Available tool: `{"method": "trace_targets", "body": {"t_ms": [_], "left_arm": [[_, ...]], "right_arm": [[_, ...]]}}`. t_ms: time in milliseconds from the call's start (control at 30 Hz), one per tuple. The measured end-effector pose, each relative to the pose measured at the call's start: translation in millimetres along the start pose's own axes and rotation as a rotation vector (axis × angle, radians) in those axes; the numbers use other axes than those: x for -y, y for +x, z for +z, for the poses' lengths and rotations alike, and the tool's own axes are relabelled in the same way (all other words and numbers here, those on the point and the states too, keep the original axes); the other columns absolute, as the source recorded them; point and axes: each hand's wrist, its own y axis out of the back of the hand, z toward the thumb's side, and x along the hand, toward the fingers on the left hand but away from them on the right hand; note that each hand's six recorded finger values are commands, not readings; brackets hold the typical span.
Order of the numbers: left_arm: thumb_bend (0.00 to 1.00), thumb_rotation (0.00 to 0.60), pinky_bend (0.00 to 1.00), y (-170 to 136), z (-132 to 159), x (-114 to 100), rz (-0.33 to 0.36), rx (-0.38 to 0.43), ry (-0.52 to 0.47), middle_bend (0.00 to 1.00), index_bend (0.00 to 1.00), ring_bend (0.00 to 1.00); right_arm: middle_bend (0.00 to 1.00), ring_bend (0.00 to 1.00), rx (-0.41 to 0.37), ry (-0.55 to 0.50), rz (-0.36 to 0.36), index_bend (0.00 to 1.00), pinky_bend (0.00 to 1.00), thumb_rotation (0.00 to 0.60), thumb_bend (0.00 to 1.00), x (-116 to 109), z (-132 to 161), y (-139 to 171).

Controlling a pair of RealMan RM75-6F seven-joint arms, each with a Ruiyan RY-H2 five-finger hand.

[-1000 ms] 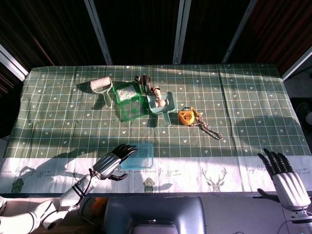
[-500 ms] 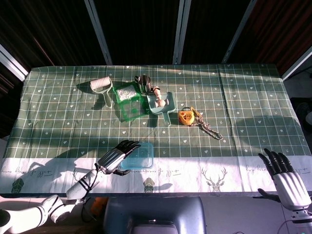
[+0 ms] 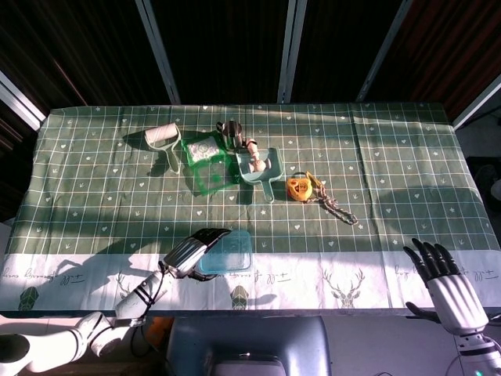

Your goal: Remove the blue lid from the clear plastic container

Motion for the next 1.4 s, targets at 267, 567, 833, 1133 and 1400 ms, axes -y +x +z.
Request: {"method": "trace_targets", "body": {"t_ms": [267,567,833,1133,1400], "left_arm": [[0.26,0.600,0.38,12.7,21.9,15.4,0.017,0.059,-0.052,0.40,0.00,0.33],[0.26,0.600,0.38,21.8,38.9,31.8,0.009,0.111,-0.036,0.40,0.00,0.33],[0.26,0.600,0.38,23.7,38.7,34.0,0.009,0.112,-0.021,0.40,0.00,0.33],[0.26,0.600,0.39,24.2,35.4,36.6,0.004,0.101,-0.016,0.41,0.00,0.33],[0.26,0.600,0.39,24.3,35.3,36.8,0.004,0.102,-0.009,0.41,0.00,0.33]], "right_arm": [[0.00,0.00,-0.188,0.041,0.032,0.11,0.00,0.600,0.14,23.0,42.7,-48.9],[0.00,0.00,-0.403,-0.024,0.054,0.39,0.00,0.600,0.28,53.1,112.3,-114.1],[0.06,0.00,-0.538,-0.087,0.066,0.56,0.00,0.600,0.38,80.3,157.8,-129.4],[0.09,0.00,-0.622,-0.155,0.013,0.61,0.00,0.600,0.44,91.8,199.7,-135.4],[0.09,0.00,-0.634,-0.160,0.021,0.61,0.00,0.600,0.44,98.8,216.7,-140.1]]}}
